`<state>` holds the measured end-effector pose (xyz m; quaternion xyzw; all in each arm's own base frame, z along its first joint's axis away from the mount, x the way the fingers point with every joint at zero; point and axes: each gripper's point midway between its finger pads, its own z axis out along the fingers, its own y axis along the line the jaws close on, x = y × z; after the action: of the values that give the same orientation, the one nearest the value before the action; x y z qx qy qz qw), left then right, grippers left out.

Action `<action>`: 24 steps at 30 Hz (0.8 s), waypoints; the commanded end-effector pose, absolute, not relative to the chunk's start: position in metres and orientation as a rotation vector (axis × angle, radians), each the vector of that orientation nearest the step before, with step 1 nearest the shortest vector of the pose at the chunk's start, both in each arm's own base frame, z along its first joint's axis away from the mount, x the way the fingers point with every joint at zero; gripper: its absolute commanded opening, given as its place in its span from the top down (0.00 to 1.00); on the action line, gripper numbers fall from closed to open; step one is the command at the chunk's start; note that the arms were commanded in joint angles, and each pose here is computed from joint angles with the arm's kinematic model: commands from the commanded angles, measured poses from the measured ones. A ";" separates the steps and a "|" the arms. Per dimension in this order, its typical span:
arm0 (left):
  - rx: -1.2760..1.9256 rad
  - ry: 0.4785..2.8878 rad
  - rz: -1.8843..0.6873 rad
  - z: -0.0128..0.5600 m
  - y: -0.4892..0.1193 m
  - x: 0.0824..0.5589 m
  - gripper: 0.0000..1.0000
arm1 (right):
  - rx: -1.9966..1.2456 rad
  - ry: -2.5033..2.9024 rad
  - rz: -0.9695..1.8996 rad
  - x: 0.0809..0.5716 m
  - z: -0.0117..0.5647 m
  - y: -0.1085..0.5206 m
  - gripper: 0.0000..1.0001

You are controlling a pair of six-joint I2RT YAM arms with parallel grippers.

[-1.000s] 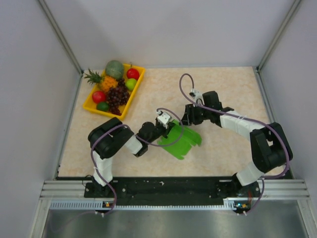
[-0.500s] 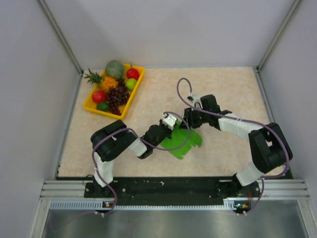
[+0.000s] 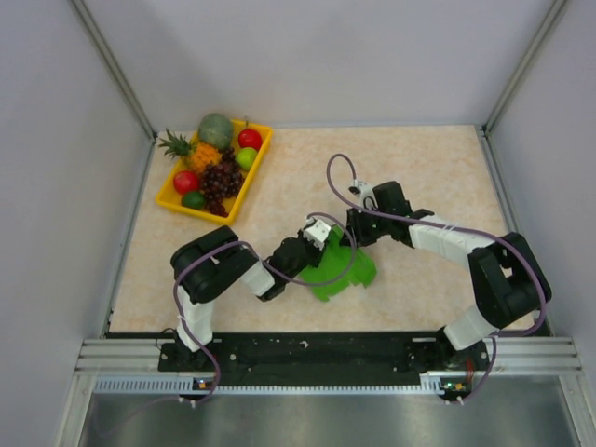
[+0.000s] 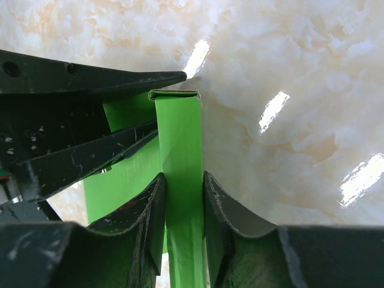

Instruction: Fold the paper box

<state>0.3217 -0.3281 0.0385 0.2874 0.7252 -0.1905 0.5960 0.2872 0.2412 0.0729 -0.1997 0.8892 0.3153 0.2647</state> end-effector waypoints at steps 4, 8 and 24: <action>0.673 1.690 -0.459 0.042 -0.319 0.318 0.67 | -0.595 2.343 0.860 0.287 0.087 0.248 0.76; 0.659 1.678 -0.490 0.049 -0.325 0.320 0.66 | -0.625 2.334 0.871 0.285 0.089 0.254 0.76; 0.758 1.658 -0.687 0.070 -0.343 0.314 0.71 | -0.640 2.330 0.865 0.284 0.090 0.255 0.82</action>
<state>0.3105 -0.3255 0.0404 0.3163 0.7307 -0.2427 0.5541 0.2820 0.2453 0.0714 -0.2186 0.8862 0.3125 0.2630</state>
